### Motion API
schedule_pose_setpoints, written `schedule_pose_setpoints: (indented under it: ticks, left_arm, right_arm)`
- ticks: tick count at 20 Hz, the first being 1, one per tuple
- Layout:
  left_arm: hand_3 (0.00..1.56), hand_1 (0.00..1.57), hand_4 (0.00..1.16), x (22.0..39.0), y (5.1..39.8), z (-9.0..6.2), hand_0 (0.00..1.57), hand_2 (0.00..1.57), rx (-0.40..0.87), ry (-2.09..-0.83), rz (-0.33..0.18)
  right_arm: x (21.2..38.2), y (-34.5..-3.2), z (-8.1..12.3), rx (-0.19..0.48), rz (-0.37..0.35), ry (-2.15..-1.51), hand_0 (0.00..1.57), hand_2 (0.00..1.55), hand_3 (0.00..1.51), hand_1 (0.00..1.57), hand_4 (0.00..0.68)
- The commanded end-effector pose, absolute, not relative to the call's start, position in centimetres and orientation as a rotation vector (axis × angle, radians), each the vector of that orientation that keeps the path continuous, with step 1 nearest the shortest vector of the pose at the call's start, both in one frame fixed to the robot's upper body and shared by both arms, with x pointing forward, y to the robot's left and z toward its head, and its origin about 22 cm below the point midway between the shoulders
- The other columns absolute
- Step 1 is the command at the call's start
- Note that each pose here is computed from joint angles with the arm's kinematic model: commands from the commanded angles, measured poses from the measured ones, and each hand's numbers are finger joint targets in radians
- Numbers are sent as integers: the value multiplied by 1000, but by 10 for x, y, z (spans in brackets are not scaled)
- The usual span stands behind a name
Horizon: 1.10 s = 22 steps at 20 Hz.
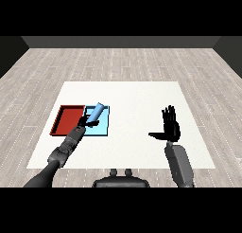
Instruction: Pick the blue can and put it in the blue box
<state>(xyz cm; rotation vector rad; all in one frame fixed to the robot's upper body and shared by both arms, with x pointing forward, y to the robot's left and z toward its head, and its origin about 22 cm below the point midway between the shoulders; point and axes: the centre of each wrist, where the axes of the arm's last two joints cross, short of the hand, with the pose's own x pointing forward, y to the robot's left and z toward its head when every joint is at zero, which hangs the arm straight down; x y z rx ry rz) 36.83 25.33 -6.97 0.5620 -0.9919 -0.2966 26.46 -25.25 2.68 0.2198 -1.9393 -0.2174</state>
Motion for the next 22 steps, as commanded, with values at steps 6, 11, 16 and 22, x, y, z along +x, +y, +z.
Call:
schedule_pose_setpoints:
  ticks: [6,11,16,22]
  left_arm:
    - [0,0,0,343,247,-98,0,0,698,-978,-182]
    - [0,0,0,369,236,-66,0,0,776,-1374,35]
    - [0,0,0,372,231,-48,0,0,531,-1748,-2]
    - [0,0,0,340,202,-52,0,0,252,-1982,13]
  right_arm:
    - [257,-245,26,270,-233,-1967,0,0,0,0,0]
    - [264,-257,42,275,-239,-1959,0,0,0,0,0]
    - [264,-255,41,276,-232,-1944,0,0,0,0,0]
    - [260,-261,41,217,-184,-1937,0,0,0,0,0]
